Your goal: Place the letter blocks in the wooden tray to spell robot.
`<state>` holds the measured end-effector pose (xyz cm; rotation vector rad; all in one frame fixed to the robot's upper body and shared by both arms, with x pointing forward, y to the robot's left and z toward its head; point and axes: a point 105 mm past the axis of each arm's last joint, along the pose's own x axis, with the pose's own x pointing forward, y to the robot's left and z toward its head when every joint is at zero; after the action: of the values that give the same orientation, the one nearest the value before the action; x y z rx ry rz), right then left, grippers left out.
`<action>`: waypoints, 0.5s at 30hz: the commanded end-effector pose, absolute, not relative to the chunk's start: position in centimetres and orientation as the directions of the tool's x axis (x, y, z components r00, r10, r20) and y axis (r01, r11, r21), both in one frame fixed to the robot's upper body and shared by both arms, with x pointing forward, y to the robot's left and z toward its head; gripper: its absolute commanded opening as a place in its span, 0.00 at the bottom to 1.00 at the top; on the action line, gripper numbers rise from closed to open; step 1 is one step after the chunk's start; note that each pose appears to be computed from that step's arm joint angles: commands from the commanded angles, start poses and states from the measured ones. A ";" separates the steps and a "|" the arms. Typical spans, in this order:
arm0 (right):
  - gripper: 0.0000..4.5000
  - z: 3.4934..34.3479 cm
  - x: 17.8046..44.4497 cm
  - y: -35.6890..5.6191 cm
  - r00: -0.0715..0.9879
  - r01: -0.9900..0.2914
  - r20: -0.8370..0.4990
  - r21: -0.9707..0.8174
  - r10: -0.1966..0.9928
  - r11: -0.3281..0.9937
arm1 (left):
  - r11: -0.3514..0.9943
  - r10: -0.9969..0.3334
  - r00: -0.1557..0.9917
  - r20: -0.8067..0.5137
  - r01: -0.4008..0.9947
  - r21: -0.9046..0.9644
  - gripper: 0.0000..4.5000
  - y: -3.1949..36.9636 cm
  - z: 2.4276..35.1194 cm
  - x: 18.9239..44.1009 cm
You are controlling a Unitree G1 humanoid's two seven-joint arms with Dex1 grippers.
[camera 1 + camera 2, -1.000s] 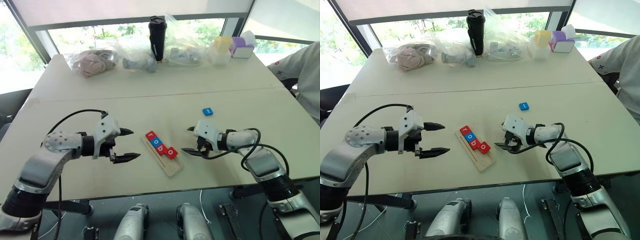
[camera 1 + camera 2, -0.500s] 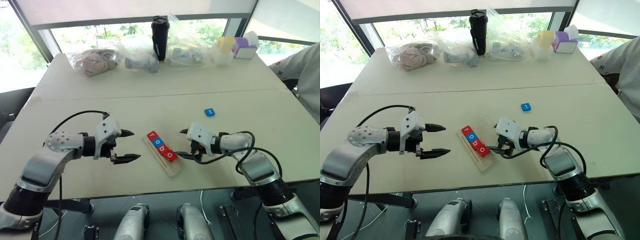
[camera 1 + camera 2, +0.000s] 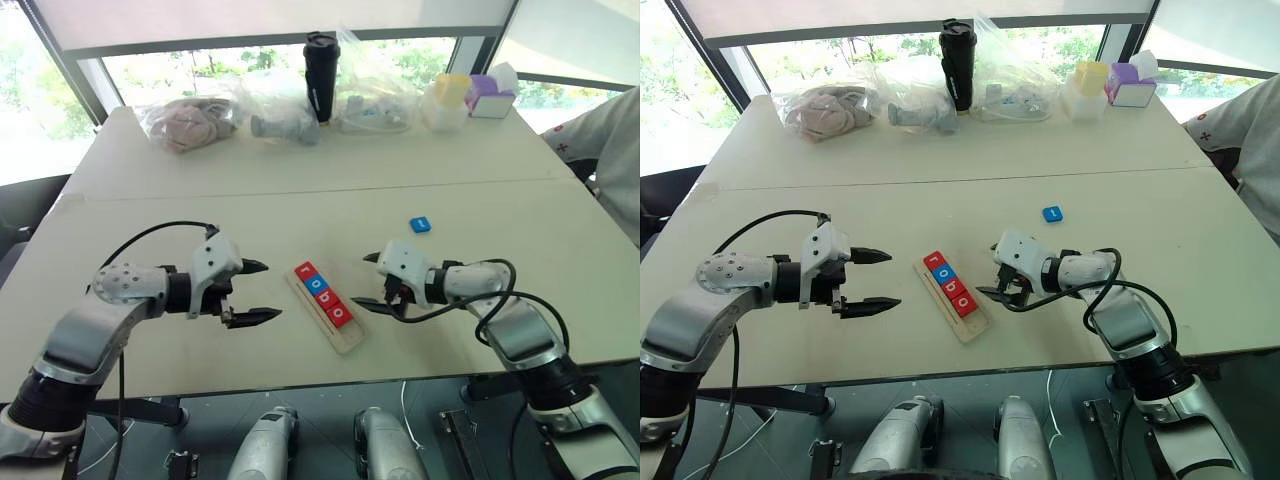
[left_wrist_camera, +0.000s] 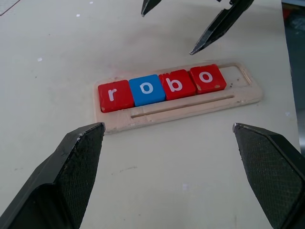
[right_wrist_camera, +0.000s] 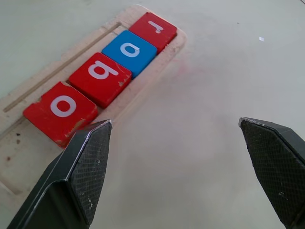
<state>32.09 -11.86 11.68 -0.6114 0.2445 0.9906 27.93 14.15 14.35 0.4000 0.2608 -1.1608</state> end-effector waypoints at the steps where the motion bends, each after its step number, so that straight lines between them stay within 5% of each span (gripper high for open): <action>1: 0.97 14.6 31.7 -13.9 0.597 -0.797 -0.402 -0.393 0.694 0.458 | 0.319 -0.841 0.376 -0.388 0.925 0.204 1.00 14.0 15.0 27.8; 9: 0.97 15.6 37.6 -21.2 0.900 -0.416 -0.305 -0.399 0.310 0.817 | 0.298 -0.851 0.355 -0.387 0.933 0.199 1.00 13.5 15.0 27.8; 15: 0.97 14.4 41.4 -21.9 0.945 -0.177 -0.304 -0.163 0.121 0.971 | 0.298 -0.852 0.356 -0.384 0.932 0.204 1.00 13.5 15.0 28.0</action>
<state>41.01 -21.36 14.22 -0.2328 0.3017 0.2018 28.00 13.65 14.36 0.3999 0.2497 -1.1955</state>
